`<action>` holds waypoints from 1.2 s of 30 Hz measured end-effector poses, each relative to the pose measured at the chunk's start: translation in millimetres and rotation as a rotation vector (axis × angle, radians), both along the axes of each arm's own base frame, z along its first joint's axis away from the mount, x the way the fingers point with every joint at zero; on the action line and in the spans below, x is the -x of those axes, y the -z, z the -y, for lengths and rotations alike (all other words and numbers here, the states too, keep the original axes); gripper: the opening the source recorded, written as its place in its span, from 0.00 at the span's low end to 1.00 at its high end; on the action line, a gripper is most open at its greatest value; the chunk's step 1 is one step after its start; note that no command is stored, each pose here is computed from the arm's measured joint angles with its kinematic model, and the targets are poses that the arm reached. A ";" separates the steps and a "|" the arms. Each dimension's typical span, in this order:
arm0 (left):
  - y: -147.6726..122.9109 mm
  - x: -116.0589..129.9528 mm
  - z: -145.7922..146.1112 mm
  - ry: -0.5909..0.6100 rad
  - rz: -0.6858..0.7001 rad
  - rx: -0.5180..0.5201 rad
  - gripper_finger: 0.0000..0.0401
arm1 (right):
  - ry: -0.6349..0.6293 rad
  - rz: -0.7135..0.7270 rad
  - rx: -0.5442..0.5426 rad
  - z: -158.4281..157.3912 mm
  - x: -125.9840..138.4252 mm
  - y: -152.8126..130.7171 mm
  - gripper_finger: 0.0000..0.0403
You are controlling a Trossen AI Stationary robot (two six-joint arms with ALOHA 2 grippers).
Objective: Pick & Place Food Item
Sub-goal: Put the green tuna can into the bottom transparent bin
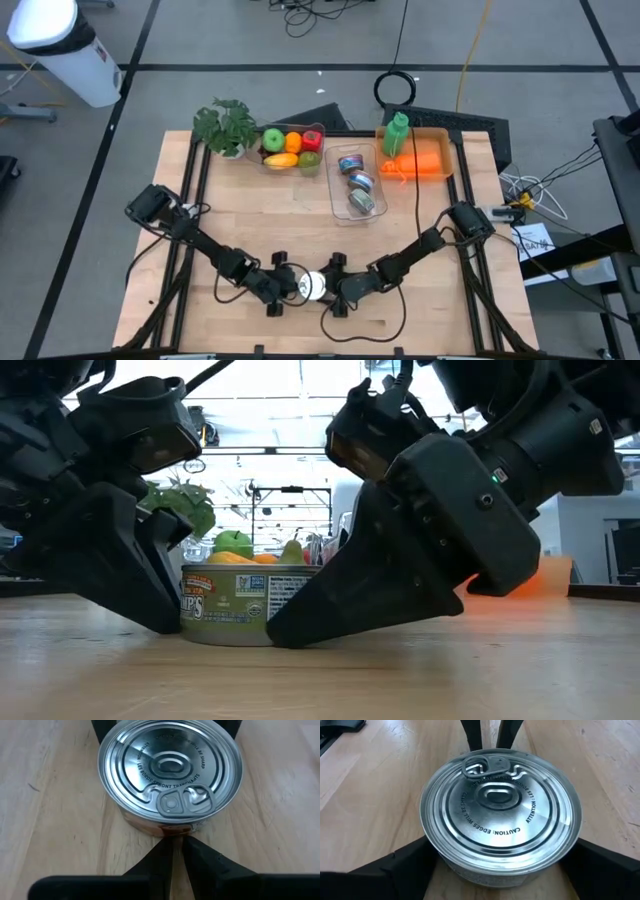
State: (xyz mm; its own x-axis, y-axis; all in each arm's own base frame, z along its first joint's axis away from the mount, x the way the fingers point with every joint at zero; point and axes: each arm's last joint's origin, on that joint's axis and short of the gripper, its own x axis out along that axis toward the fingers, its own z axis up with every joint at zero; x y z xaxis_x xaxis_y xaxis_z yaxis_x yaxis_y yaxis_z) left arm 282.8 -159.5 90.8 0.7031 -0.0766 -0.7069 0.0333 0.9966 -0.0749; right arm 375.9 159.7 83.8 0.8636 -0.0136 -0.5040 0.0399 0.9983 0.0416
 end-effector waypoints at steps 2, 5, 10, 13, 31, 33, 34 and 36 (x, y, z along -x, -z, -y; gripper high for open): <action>-0.5 -0.7 -0.9 0.010 0.006 -0.011 0.16 | -0.004 0.007 0.005 -0.1 -0.1 -0.3 0.91; -0.8 -1.6 -1.8 0.015 0.010 -0.012 0.16 | -0.002 0.012 0.004 -0.2 -0.1 -0.4 0.85; -2.1 -1.0 -2.2 0.008 0.005 -0.008 0.16 | -0.004 0.016 0.009 -0.3 -0.2 -1.4 0.85; -4.7 0.2 -1.3 0.038 -0.001 -0.020 0.16 | -0.012 0.011 0.014 -0.2 0.2 -3.2 0.85; -112.9 47.5 -5.5 -0.043 0.208 -0.125 0.16 | -0.002 0.195 0.040 5.9 27.8 -92.3 0.77; -113.4 47.6 -6.2 -0.040 0.212 -0.148 0.16 | 0.003 0.230 0.056 8.1 28.8 -102.5 0.77; -113.3 47.1 -7.1 -0.038 0.211 -0.157 0.16 | 0.015 0.236 0.079 10.1 30.7 -106.9 0.77; -113.0 45.9 -9.3 -0.045 0.206 -0.161 0.16 | 0.055 0.239 0.130 17.8 33.1 -115.9 0.77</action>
